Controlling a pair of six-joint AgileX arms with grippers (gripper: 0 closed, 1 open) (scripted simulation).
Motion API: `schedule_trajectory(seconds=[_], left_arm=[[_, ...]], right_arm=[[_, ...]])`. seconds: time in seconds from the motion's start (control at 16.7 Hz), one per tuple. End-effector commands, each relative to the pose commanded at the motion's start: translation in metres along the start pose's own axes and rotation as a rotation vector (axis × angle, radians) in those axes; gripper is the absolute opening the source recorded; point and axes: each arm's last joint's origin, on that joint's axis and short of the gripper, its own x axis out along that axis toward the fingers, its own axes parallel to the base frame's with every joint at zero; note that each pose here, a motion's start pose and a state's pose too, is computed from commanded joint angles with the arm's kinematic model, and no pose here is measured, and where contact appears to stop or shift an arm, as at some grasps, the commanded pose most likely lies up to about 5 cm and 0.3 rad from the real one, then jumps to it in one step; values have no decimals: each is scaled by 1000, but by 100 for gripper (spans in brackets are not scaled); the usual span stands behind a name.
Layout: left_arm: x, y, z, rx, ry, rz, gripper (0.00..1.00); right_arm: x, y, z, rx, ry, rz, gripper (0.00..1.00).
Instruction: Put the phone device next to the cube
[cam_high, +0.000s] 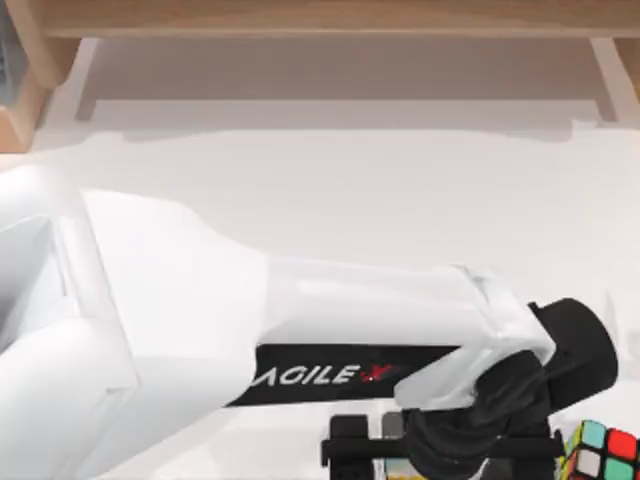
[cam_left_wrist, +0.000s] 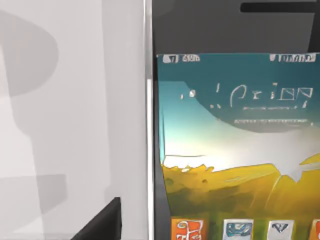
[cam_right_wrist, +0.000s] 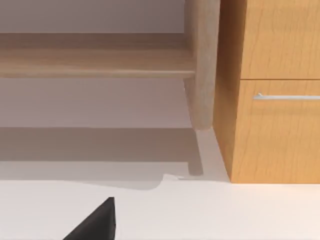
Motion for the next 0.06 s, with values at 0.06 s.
schedule_trajectory(seconds=[0.06], left_arm=[[0, 0, 0, 0, 0, 0, 100]], right_arm=[[0, 0, 0, 0, 0, 0, 100]])
